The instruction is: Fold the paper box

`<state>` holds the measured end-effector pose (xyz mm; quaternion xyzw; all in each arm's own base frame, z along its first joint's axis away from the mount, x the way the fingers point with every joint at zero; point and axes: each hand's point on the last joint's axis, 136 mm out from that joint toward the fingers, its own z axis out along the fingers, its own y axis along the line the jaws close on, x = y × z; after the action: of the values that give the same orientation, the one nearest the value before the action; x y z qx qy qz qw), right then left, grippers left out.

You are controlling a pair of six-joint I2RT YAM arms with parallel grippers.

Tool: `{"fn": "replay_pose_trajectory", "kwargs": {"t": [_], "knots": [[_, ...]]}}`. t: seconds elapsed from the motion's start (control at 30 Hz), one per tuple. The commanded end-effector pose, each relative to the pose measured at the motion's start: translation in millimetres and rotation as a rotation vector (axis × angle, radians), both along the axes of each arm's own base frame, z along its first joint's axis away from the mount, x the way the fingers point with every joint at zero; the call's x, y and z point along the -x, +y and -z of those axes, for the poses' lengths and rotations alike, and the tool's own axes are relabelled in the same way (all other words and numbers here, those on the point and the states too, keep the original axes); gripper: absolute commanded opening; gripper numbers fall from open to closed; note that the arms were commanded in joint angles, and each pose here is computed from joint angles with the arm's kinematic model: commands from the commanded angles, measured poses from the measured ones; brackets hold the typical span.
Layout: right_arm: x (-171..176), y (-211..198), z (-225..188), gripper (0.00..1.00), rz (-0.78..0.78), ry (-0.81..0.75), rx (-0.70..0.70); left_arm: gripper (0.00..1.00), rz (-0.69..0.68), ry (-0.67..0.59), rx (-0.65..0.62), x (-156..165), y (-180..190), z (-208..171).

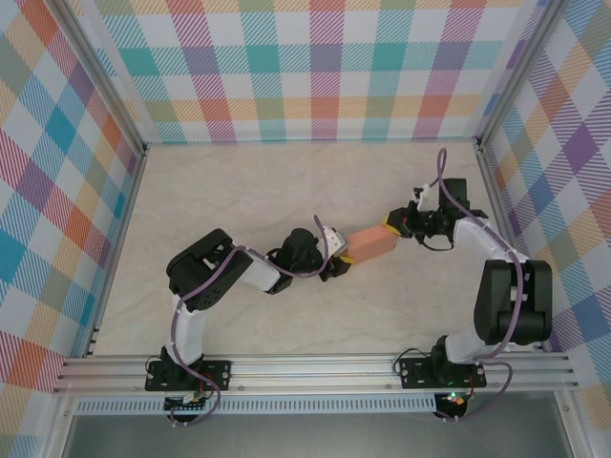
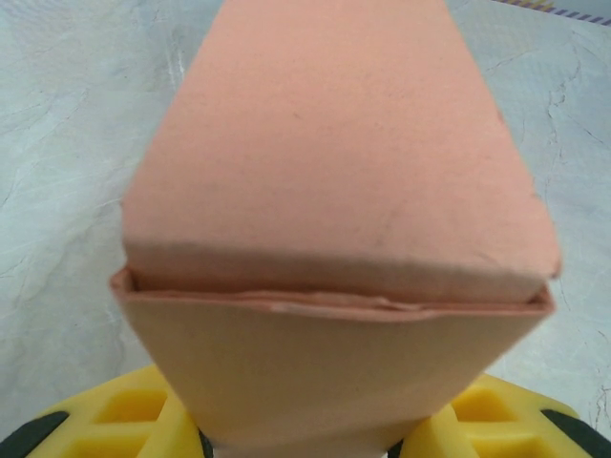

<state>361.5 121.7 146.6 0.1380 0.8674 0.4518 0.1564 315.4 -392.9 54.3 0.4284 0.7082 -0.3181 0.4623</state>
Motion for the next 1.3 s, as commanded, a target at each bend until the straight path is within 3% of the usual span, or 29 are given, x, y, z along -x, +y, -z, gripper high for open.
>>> {"fn": "replay_pose_trajectory", "kwargs": {"t": [0.0,0.3,0.43,0.53,0.6,0.73,0.83,1.03,1.17,1.27], "knots": [[-7.7,-2.2,14.2,0.03,0.022,0.071,-0.012,0.36,-0.006,0.000,-0.021,1.5,8.4,-0.8],[19.8,-11.6,74.4,0.03,0.058,0.159,0.008,0.36,-0.015,-0.025,0.006,1.9,10.1,-12.0],[20.1,-4.5,52.7,0.05,0.065,0.181,-0.104,0.36,-0.019,-0.058,0.009,3.1,13.0,-31.5],[10.8,-6.0,15.2,0.16,0.086,0.152,-0.109,0.36,-0.018,-0.121,-0.035,2.1,17.8,-47.6],[5.0,-12.2,-7.3,0.19,0.121,0.141,-0.069,0.36,0.024,-0.178,-0.119,6.8,20.2,-52.6],[-8.7,-29.5,-52.5,0.42,0.211,0.071,0.020,0.36,0.107,-0.326,-0.365,10.8,33.6,-57.8],[-17.1,-38.0,-77.4,0.49,0.257,-0.034,0.050,0.37,0.134,-0.448,-0.538,6.9,51.6,-56.0],[-15.7,-57.2,-79.9,0.58,0.350,-0.098,0.146,0.40,0.230,-0.692,-0.966,-4.5,88.5,-2.6],[-12.7,-55.1,-78.5,0.61,0.325,-0.124,0.151,0.41,0.170,-0.754,-1.010,-14.6,93.3,2.0],[-7.4,-56.9,-68.7,0.62,0.319,-0.091,0.179,0.55,0.051,-0.815,-1.000,-28.8,94.1,-9.8]]}}
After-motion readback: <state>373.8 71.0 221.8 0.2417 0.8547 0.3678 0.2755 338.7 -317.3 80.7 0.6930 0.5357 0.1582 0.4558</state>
